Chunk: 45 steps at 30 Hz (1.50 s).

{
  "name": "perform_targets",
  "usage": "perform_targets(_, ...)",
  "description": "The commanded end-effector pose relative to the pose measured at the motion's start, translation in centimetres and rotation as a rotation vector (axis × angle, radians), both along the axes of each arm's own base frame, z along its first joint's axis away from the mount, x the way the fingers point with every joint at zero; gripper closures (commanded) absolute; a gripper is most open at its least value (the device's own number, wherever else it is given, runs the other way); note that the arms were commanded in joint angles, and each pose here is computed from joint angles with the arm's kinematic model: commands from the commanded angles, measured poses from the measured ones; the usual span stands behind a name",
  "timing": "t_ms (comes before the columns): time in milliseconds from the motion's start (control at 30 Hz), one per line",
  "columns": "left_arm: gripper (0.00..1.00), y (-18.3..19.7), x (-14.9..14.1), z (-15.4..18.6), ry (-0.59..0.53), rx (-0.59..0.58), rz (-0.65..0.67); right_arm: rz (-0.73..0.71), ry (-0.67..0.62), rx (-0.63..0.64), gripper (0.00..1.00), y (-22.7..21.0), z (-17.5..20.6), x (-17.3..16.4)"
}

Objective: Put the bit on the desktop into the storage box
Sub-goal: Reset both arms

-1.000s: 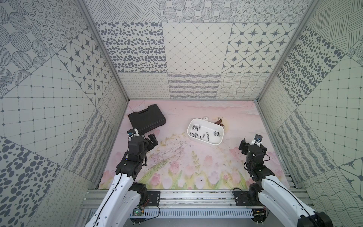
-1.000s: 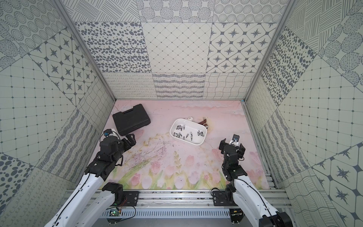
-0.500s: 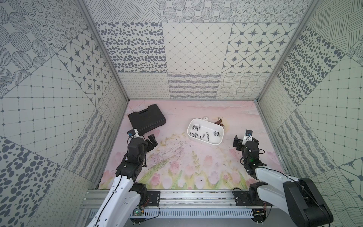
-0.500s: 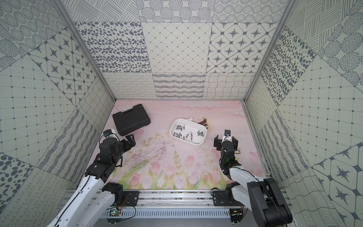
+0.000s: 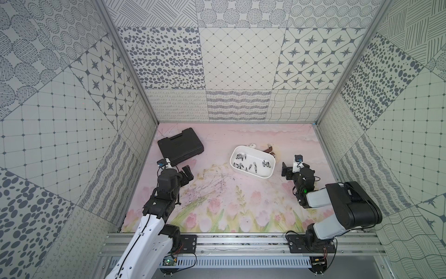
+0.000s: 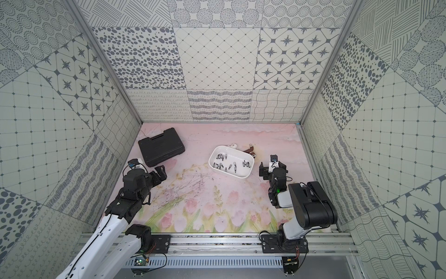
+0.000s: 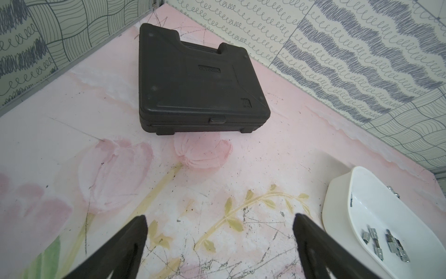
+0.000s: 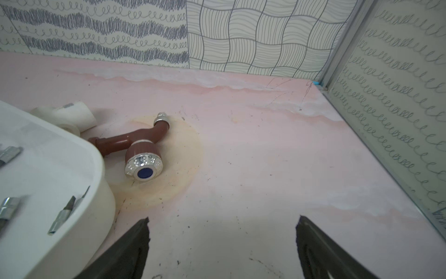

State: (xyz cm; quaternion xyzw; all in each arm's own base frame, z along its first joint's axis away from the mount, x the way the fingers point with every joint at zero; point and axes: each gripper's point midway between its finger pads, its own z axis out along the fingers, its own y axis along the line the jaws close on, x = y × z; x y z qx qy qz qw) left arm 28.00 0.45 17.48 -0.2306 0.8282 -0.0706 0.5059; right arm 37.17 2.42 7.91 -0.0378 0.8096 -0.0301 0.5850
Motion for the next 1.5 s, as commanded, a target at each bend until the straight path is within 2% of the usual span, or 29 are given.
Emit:
perform_targets(0,0.01,0.6,0.5,0.7,-0.024,0.047,0.017,0.033,-0.075,0.051,0.03,0.4,3.1,2.2)
perform_targets(100,0.01,1.0,0.8,0.4,-0.012,0.078,0.028,0.012,0.008,0.129,0.03,-1.0,2.5,3.4)
perform_targets(133,0.01,1.2,0.9,0.2,-0.005,0.093,0.037,0.016,-0.011,0.156,0.03,-1.4,2.6,3.4)
perform_targets(367,0.01,2.4,2.4,-2.3,0.075,0.192,0.077,0.017,-0.008,0.153,0.03,-1.4,2.6,3.4)
perform_targets(600,0.01,2.4,4.7,-5.4,0.142,0.31,0.028,0.017,-0.007,0.152,0.03,-1.4,2.6,3.4)
perform_targets(900,0.01,0.4,7.2,-7.2,0.025,0.374,-0.116,0.018,-0.009,0.152,0.03,-1.4,2.6,3.4)
perform_targets(1300,0.01,-3.2,9.4,-6.3,-0.138,0.416,-0.33,0.018,-0.009,0.152,0.03,-1.4,2.6,3.4)
perform_targets(1467,0.01,-3.9,9.8,-8.4,-0.182,0.423,-0.364,0.016,-0.009,0.152,0.03,-1.4,2.6,3.4)
